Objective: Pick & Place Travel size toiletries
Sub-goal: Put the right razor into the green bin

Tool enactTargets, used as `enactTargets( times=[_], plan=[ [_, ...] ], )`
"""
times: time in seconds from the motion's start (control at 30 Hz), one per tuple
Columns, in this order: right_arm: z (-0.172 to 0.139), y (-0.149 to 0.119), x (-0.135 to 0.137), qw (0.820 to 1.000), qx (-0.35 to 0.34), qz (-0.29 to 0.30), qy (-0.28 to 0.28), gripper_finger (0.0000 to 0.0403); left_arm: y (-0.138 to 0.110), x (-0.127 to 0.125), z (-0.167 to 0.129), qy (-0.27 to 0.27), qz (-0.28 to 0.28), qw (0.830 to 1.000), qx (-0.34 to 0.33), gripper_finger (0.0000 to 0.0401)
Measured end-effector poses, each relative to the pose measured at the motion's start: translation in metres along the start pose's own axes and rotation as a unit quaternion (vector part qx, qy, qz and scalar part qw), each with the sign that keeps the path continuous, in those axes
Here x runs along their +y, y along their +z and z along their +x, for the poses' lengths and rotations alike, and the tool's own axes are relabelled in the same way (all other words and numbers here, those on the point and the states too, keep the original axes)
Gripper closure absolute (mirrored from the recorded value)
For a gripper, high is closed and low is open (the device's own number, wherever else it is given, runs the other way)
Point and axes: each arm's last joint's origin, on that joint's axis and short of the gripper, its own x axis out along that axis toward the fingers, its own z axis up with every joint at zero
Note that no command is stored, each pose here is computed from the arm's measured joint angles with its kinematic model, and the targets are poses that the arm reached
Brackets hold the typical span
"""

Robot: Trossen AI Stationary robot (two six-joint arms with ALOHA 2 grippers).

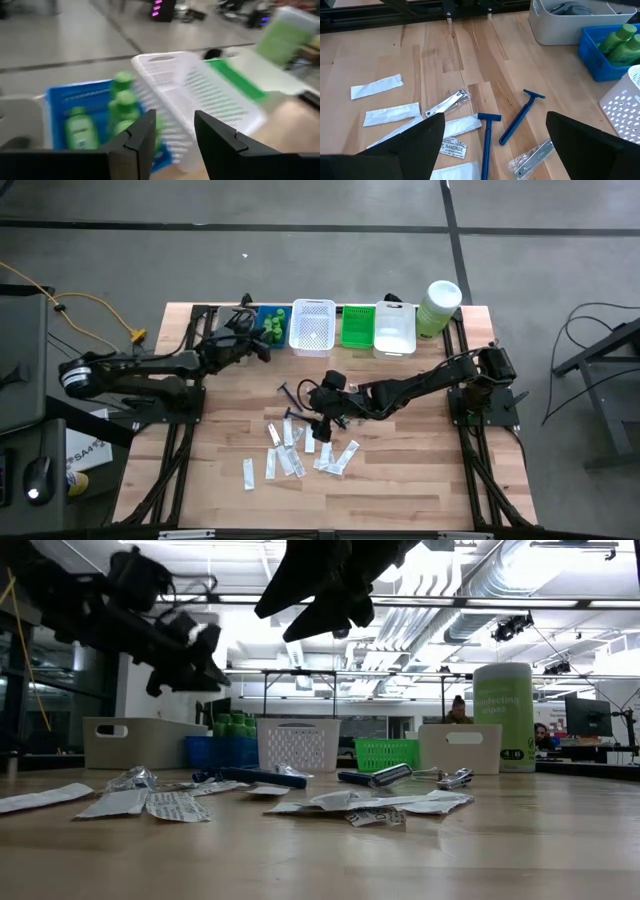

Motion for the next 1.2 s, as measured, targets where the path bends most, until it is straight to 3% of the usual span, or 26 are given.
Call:
enactTargets(
  times=[0.2, 0.63, 1.2],
  plan=[
    [0.000, 0.000, 0.000, 1.000, 0.000, 0.004, 0.000, 0.0062, 0.006, -0.018, -0.026, -0.047, 0.024, 0.998, -0.014, 0.0265],
    [0.000, -0.002, 0.000, 0.998, 0.008, 0.056, -0.002, 0.0062, -0.006, -0.049, -0.075, -0.131, 0.056, 0.990, 0.006, 0.0265],
    [0.003, -0.006, 0.003, 0.995, 0.017, 0.103, 0.001, 0.0062, -0.020, -0.064, -0.112, -0.222, 0.102, 0.969, 0.040, 0.0265]
  ],
)
